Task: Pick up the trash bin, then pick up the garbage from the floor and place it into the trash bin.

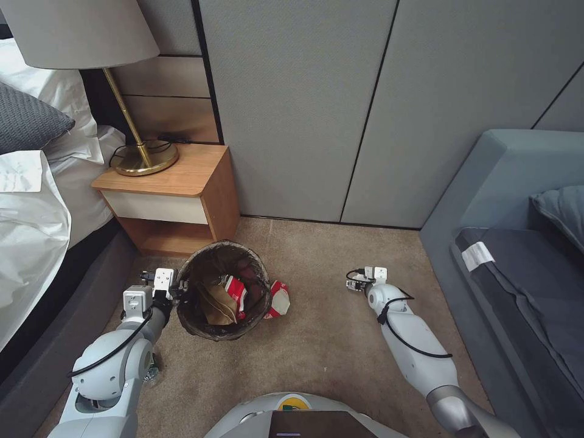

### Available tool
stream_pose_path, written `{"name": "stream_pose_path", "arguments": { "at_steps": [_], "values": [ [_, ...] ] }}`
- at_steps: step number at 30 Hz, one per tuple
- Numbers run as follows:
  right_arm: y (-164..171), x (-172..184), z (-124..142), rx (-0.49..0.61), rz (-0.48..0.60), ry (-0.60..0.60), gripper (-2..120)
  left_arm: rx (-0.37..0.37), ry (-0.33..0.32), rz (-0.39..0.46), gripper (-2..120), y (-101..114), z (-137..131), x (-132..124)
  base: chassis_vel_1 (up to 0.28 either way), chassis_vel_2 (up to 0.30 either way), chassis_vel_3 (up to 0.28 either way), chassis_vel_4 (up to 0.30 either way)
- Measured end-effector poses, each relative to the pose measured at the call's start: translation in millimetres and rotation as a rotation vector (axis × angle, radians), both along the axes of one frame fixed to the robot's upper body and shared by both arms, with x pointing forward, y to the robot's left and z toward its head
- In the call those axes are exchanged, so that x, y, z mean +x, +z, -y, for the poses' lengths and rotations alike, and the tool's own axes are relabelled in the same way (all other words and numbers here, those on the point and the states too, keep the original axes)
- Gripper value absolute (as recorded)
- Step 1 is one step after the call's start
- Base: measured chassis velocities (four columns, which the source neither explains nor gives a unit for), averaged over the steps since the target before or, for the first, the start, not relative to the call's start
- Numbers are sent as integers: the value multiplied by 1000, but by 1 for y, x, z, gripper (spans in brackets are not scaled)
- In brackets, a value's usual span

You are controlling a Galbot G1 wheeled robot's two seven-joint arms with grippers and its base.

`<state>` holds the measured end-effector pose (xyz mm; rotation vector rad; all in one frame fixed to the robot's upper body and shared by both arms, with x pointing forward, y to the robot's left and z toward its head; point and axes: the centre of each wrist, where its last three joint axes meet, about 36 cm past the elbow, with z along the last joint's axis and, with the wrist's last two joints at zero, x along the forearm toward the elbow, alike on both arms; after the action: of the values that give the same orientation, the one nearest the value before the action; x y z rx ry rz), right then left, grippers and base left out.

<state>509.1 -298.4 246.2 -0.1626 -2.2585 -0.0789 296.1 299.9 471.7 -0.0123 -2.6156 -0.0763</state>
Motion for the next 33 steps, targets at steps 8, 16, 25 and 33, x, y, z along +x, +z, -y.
{"name": "stream_pose_path", "arguments": {
  "at_steps": [8, 16, 25, 33],
  "values": [
    [-1, 12, -6, -3, -7, 20, 100, 2, 1, 0, 0, 0, -1, 0, 0, 0, 0, 0],
    [-3, 17, -7, -3, -16, 27, 100, -1, 2, -1, 0, -1, -1, 0, 0, 0, 0, 0],
    [-9, 17, -2, 1, -36, 20, 87, 1, 2, 0, 0, -1, -1, 0, 0, 0, 0, 0],
    [-14, 9, -2, 1, -50, 17, 54, 2, -1, 7, 0, 1, -1, 2, 0, 0, 0, 0]
  ]
}}
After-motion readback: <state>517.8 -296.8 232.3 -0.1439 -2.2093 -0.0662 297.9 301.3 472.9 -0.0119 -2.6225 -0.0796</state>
